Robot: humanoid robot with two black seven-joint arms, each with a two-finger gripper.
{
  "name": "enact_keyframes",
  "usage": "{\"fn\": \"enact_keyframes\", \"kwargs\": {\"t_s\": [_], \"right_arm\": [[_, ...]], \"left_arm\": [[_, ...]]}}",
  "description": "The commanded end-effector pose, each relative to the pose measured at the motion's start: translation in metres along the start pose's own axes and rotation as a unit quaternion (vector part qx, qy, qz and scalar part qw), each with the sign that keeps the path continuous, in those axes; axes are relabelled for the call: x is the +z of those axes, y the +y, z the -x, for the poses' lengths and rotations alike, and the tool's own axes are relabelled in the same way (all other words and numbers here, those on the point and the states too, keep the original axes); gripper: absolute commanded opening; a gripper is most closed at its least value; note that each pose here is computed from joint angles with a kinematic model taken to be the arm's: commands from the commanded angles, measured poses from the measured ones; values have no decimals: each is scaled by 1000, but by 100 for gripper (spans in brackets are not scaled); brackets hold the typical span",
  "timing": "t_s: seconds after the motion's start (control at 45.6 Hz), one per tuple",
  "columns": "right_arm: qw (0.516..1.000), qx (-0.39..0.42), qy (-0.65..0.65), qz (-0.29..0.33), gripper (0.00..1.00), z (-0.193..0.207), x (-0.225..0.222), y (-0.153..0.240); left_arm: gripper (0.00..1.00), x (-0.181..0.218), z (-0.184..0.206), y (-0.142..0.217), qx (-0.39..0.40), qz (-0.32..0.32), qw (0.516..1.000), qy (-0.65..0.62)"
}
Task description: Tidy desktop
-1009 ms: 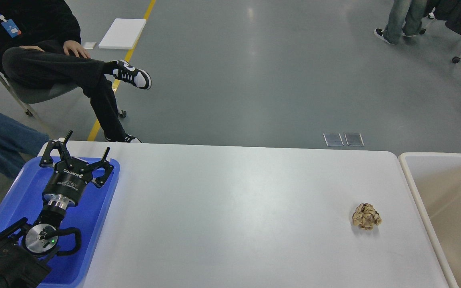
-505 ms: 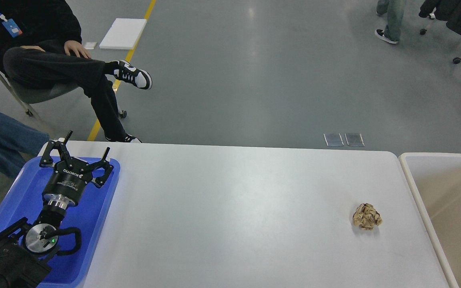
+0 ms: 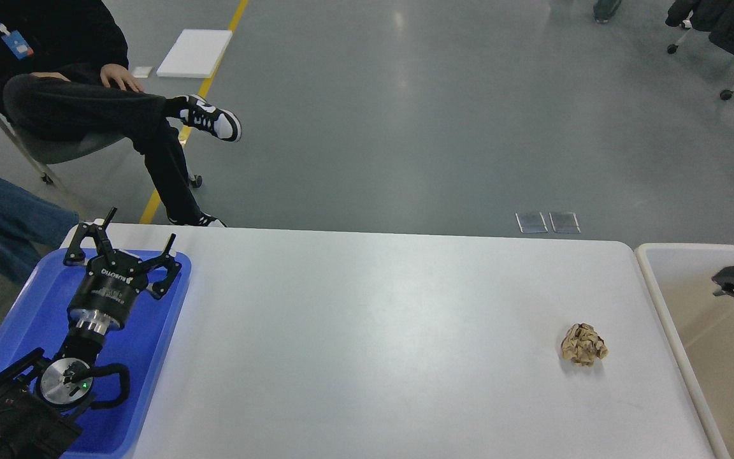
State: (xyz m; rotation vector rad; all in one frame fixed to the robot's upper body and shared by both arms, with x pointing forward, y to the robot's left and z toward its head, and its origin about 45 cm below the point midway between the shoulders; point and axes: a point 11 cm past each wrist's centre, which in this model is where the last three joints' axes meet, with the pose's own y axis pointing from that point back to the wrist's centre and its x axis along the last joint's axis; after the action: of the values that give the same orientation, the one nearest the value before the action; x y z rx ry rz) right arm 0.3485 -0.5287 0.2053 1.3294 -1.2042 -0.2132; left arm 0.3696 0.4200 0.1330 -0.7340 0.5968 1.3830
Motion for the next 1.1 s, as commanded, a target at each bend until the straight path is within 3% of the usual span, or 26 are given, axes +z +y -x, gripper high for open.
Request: {"fn": "enact_keyframes", "kwargs": {"t_s": [0.0,0.11,0.307,0.439,0.636,1.075], "right_arm": [[996,-55,72,2,100,5,-20,28],[988,-112,108,4,100,17,-31,37],[954,-180,241,11,100,48,-92,58],[929,-206,309,-8,100,60,-137,100],[896,-248,367,-23,100,67,-170,146],[899,-194,384,-77,100,45,-208,212]], "left_arm": [[99,0,0,-1,-1,0,1000,0],[99,0,0,-1,-1,-1,1000,0],[99,0,0,-1,-1,0,1000,0],[99,0,0,-1,-1,0,1000,0],[99,0,0,-1,-1,-1,1000,0],[99,0,0,-1,-1,-1,1000,0]]}}
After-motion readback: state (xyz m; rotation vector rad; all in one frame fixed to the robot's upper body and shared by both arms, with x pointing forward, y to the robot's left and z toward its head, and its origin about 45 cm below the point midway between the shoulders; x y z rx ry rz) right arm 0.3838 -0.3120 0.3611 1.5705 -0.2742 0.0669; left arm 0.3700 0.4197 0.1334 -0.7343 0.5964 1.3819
